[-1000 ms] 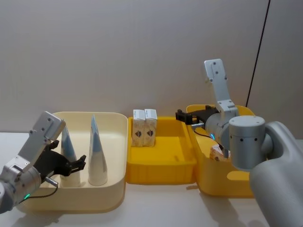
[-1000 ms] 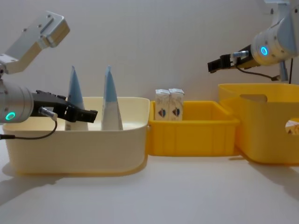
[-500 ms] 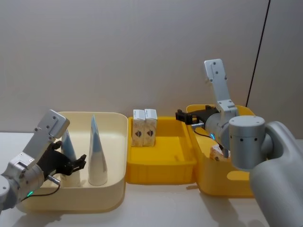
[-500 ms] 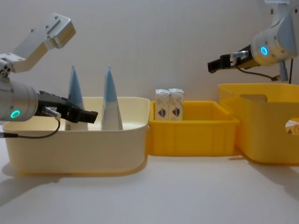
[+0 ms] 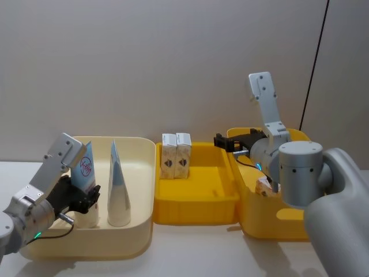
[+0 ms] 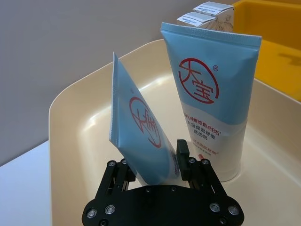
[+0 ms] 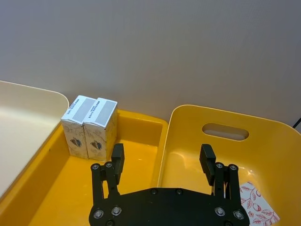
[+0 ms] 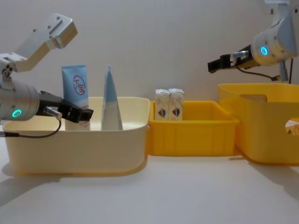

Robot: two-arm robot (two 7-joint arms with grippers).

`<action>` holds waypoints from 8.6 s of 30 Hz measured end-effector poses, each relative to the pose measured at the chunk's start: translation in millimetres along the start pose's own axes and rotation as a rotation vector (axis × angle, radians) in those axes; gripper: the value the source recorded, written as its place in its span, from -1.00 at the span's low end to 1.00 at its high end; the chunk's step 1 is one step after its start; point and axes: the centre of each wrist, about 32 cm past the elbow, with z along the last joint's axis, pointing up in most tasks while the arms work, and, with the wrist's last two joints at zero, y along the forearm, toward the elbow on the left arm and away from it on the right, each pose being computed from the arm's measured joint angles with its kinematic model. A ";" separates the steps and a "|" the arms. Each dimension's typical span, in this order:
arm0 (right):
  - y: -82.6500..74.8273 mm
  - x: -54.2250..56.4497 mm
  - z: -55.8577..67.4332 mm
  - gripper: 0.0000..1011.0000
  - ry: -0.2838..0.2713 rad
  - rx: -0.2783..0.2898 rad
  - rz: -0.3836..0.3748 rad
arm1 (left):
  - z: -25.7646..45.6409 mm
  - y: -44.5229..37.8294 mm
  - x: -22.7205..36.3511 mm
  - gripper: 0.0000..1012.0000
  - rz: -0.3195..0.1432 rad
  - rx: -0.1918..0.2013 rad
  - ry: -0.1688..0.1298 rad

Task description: Bimanual collaborative sorting of washing and personal care products

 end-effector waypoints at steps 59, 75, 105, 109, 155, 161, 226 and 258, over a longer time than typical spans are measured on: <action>0.0 0.0 0.0 0.98 0.000 0.000 0.000 | 1.7 -1.1 -0.4 -0.31 0.001 0.005 -0.005; 0.0 0.0 0.1 0.98 0.000 0.000 0.000 | 33.2 8.1 -11.4 -0.31 0.078 -0.016 -0.094; 0.0 0.0 0.1 0.98 0.000 0.000 0.000 | 136.0 63.8 -11.8 -0.31 0.281 -0.296 -0.252; 0.0 -0.3 0.2 0.98 -0.004 0.002 0.003 | 146.6 65.6 -5.8 -0.31 0.247 -0.353 -0.246; -3.2 -5.5 -4.6 0.98 -0.373 0.353 0.224 | 116.3 9.4 16.3 -0.31 -0.047 -0.438 0.058; -6.2 6.5 -0.5 0.98 -0.376 0.309 0.295 | 115.7 7.3 16.3 -0.31 -0.063 -0.464 0.084; 1.5 30.2 58.4 0.98 -0.245 0.151 0.791 | 102.1 -10.0 12.8 -0.31 -0.214 -0.473 0.201; 17.5 7.6 53.1 0.98 -0.359 0.212 0.713 | 100.8 -11.0 7.8 -0.31 -0.220 -0.462 0.213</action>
